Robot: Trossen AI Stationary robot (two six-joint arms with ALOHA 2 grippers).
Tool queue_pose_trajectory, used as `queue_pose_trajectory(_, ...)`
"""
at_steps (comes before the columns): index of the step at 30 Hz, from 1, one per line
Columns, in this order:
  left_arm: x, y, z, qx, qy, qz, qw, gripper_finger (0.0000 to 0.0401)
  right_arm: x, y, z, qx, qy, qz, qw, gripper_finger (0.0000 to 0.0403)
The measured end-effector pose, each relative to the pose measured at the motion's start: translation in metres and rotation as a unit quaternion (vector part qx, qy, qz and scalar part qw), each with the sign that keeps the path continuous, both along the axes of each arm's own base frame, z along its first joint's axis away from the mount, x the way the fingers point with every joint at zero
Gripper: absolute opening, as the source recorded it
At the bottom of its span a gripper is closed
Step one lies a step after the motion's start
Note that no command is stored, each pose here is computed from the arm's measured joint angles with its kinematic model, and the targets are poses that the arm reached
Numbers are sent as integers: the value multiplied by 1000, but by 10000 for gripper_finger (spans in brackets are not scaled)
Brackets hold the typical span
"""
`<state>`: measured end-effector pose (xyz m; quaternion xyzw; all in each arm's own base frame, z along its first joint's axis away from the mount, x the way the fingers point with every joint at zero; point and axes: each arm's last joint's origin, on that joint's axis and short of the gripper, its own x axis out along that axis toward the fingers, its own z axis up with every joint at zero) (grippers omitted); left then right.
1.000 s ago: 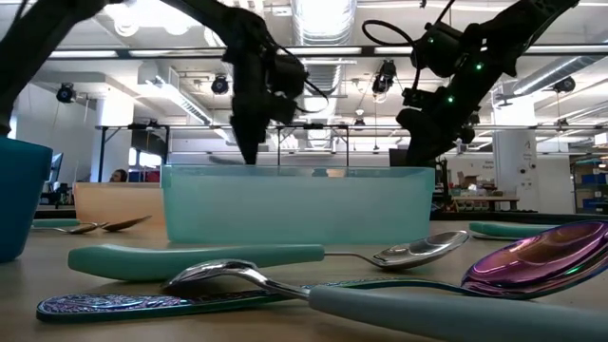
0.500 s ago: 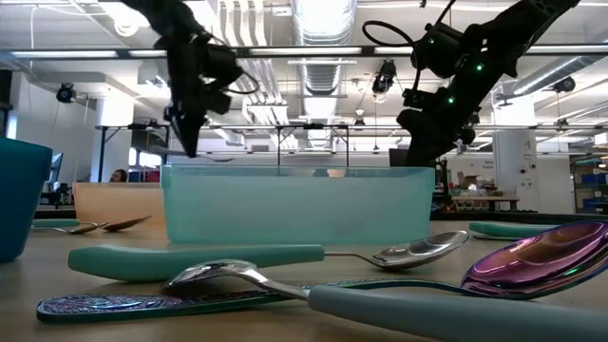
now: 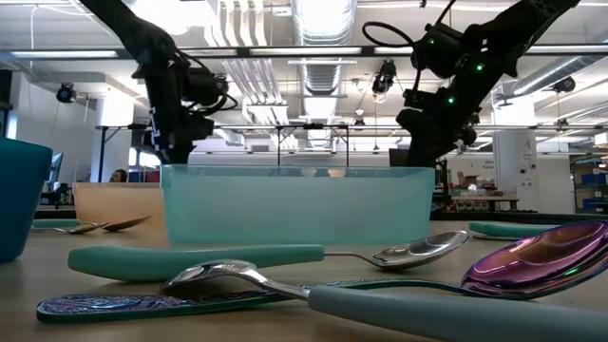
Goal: Sort silverware by color (type)
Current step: Put the blue spoon into the orange bin, then put the green spoon into the green bin
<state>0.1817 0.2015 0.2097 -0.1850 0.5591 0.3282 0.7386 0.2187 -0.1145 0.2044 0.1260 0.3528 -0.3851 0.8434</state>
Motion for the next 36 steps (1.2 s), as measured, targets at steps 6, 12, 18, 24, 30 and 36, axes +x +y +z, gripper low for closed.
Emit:
queue_pose_trajectory(6, 4, 1, 6, 3, -22, -1, 1000, 96, -5, 2, -5, 22, 28, -8, 999, 146)
queue_pose_trajectory(12, 23, 3, 16, 7, -157, -51, 986, 102, -6, 3, -6, 29, 27, -17, 999, 146)
queue_pose_trajectory(18, 50, -4, 30, 11, -283, -107, 953, 102, -19, 11, -16, 122, 71, -45, 989, 146)
queue_pose_trajectory(24, 77, -35, 45, 2, -347, -155, 925, 103, -23, 24, -21, 256, 73, -2, 964, 146)
queue_pose_trajectory(30, 96, -90, 71, 34, -385, -242, 890, 103, -13, 52, -21, 295, 81, 88, 948, 146)
queue_pose_trajectory(36, 86, -123, 84, 112, -331, -213, 912, 103, -15, 97, -24, 306, 160, 165, 924, 146)
